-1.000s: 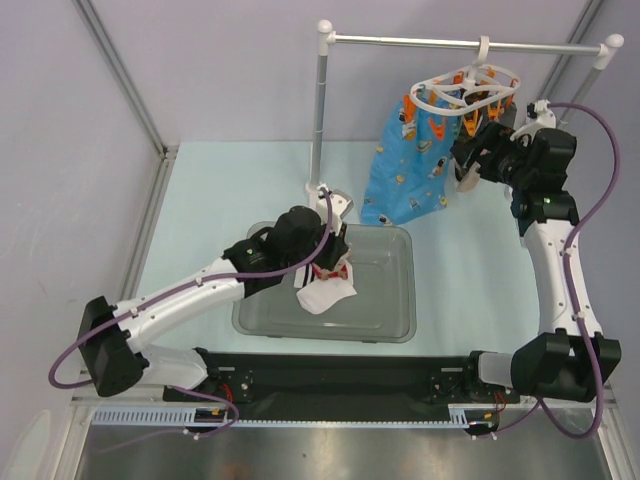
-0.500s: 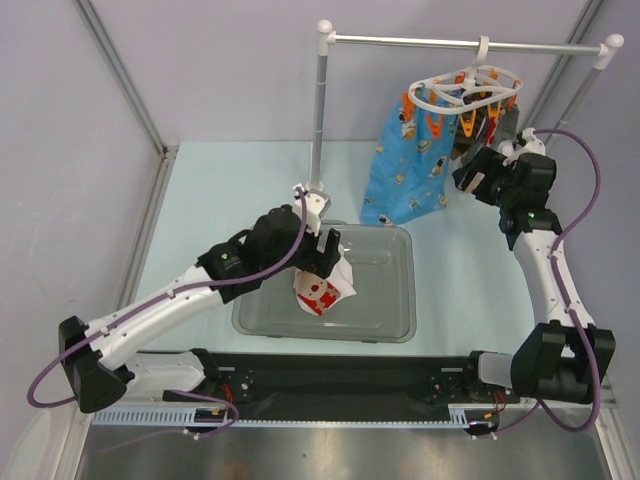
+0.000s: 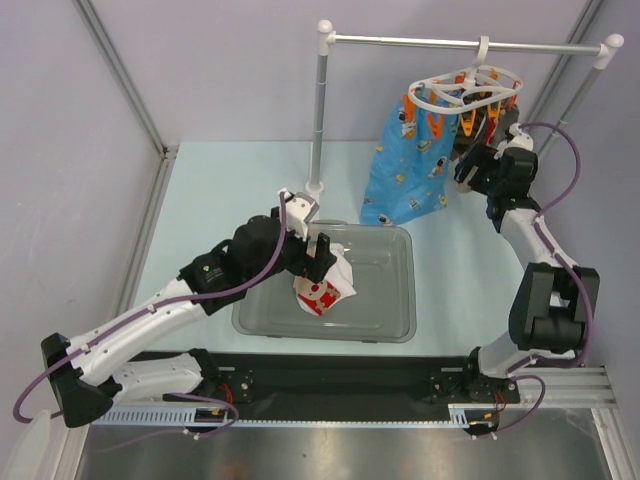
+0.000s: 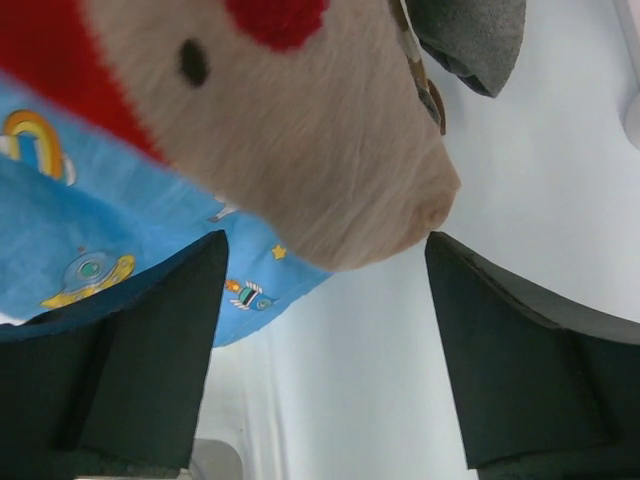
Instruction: Remove the socks clipped to the hanger
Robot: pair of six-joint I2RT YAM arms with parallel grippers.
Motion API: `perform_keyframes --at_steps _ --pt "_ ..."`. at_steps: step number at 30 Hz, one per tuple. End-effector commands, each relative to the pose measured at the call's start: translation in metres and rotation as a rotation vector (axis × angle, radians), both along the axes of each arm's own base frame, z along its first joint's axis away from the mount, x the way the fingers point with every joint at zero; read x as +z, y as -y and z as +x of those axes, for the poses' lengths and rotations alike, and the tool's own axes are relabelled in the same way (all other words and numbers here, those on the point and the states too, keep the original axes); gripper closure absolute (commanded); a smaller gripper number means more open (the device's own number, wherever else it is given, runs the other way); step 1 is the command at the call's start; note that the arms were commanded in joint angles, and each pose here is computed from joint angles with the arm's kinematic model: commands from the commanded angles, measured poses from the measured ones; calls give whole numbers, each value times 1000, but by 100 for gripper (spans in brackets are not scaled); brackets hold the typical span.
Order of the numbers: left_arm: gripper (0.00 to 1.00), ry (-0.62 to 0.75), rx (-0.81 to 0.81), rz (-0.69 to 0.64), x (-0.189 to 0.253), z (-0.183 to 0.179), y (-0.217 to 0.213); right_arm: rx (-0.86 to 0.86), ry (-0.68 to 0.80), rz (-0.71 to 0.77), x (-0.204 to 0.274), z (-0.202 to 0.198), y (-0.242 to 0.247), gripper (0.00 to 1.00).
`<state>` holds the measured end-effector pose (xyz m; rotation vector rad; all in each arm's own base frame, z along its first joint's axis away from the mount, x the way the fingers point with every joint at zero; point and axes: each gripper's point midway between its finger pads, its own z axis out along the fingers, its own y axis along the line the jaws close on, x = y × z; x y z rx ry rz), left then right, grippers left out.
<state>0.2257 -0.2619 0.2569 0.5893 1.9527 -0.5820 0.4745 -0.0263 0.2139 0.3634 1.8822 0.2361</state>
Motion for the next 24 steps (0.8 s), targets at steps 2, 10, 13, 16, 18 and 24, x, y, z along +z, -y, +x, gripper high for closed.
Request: perform_keyframes --at_steps 2,10,13,16,18,24 --pt "9 32 -35 -37 9 -1 5 -17 81 -31 23 32 10 21" --pt "11 52 -83 -98 19 -9 10 -44 16 -2 25 10 6 100" --pt "11 71 -101 -142 31 -12 13 -12 15 24 43 -16 -9 100" --pt "11 72 -115 -175 39 -13 17 37 45 22 68 -39 -30 100" --pt "11 68 -110 -195 42 -13 19 61 29 23 74 -52 -41 100" --pt "11 48 -131 -238 47 -13 30 183 8 116 106 -96 -76 100"
